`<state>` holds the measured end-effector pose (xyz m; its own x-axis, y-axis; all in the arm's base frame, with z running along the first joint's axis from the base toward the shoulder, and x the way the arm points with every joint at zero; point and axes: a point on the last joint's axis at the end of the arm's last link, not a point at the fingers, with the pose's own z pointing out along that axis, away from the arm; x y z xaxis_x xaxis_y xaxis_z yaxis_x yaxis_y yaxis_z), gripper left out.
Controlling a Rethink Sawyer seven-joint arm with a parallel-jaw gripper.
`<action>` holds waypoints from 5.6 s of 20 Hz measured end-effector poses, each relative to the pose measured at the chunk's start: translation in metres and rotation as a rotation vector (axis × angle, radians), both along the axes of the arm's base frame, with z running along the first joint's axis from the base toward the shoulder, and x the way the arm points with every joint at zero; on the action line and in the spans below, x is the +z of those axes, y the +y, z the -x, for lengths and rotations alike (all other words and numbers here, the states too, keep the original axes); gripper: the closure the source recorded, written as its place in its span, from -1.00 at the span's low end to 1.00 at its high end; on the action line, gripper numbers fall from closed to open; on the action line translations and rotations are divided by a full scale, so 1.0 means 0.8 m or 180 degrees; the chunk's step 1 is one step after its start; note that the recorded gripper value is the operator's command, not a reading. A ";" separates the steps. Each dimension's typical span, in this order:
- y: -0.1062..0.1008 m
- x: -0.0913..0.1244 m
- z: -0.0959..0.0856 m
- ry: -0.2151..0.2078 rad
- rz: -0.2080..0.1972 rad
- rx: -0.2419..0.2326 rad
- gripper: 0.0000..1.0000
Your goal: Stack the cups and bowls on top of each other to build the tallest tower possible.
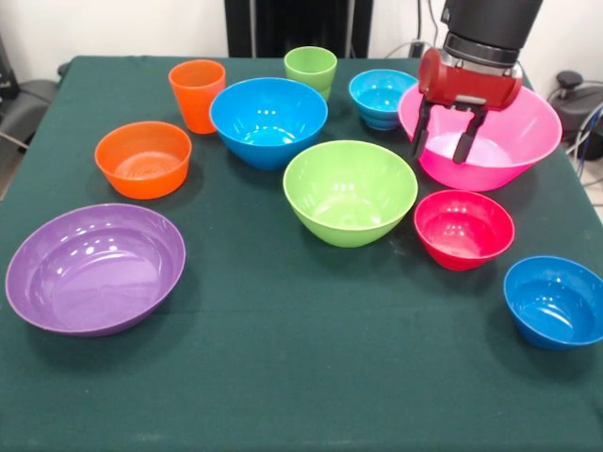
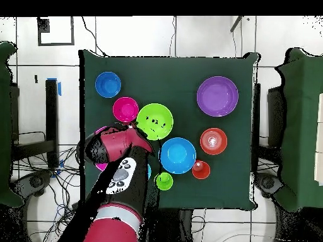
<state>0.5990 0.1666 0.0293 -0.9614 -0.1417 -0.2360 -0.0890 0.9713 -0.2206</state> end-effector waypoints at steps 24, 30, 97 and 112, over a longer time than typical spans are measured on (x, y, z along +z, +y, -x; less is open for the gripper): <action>-0.017 0.030 0.008 0.0096 -0.0171 -0.0125 -1.00; -0.028 0.036 0.012 0.0375 -0.0206 -0.0258 -1.00; -0.025 -0.032 0.076 0.0803 -0.0417 -0.0002 -1.00; -0.057 -0.080 0.122 0.0697 -0.0260 -0.0191 -1.00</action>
<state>0.5014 0.1213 -0.0347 -0.9970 -0.0717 -0.0293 -0.0676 0.9901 -0.1228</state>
